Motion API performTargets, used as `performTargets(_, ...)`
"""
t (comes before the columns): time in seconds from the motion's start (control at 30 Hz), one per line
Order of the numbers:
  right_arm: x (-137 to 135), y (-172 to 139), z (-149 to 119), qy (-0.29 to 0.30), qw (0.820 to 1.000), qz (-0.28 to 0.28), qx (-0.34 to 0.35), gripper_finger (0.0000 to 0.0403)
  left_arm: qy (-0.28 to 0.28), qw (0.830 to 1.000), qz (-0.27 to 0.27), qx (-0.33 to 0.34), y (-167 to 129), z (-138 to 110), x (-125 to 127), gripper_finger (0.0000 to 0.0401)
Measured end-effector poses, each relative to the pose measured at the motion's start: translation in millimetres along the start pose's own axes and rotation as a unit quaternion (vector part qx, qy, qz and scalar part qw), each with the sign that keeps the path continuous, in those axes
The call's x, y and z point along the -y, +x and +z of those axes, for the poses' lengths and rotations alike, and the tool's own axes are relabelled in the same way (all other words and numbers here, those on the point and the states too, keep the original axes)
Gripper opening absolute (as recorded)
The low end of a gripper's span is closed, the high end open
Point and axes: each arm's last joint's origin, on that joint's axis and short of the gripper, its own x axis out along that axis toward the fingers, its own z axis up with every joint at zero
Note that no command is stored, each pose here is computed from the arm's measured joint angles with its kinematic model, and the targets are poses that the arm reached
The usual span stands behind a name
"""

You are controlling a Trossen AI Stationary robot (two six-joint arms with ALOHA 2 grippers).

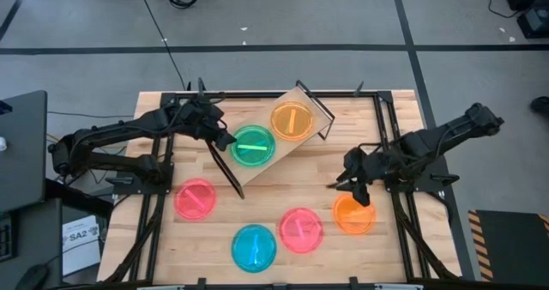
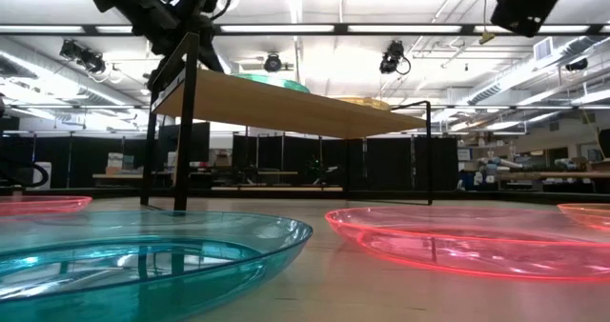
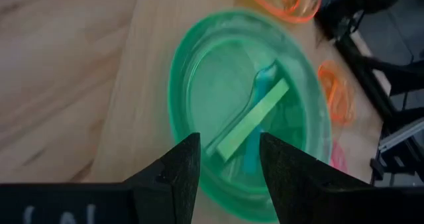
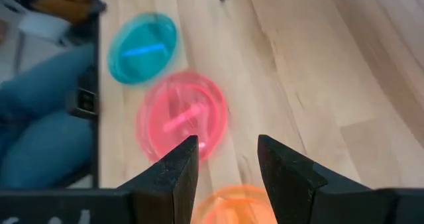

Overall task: Place and stack plates onto a shelf
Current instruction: Stack the orange plate on the other orange plate on the shelf

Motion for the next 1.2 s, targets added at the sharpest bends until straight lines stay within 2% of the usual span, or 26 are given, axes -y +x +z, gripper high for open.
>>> performTargets(0.2,5.1,20.3,-23.0,0.003,0.998,-0.052,-0.035,0.0162,0.011,0.998,-0.023,0.052,-0.6,9.2,6.0,0.0162)
performTargets(0.47,37.3,50.5,-68.1,0.030,0.986,-0.120,-0.112,0.0162,0.015,0.994,-0.052,0.092,-2.1,16.7,11.7,0.0162)
performTargets(0.63,55.5,65.5,-93.8,0.038,0.978,-0.130,-0.159,0.0162,0.016,0.994,-0.057,0.089,-2.1,16.7,12.1,0.0162)
performTargets(0.77,65.5,73.1,-106.3,0.042,0.975,-0.137,-0.167,0.0162,0.017,0.994,-0.064,0.084,-2.2,16.4,12.5,0.0162)
performTargets(0.97,71.5,75.9,-111.9,0.048,0.973,-0.147,-0.172,0.0162,0.017,0.994,-0.067,0.083,-2.2,16.3,12.7,0.0162)
performTargets(1.2,73.5,80.7,-116.5,0.051,0.976,-0.132,-0.168,0.0162,0.017,0.994,-0.067,0.083,-2.2,16.3,12.7,0.0162)
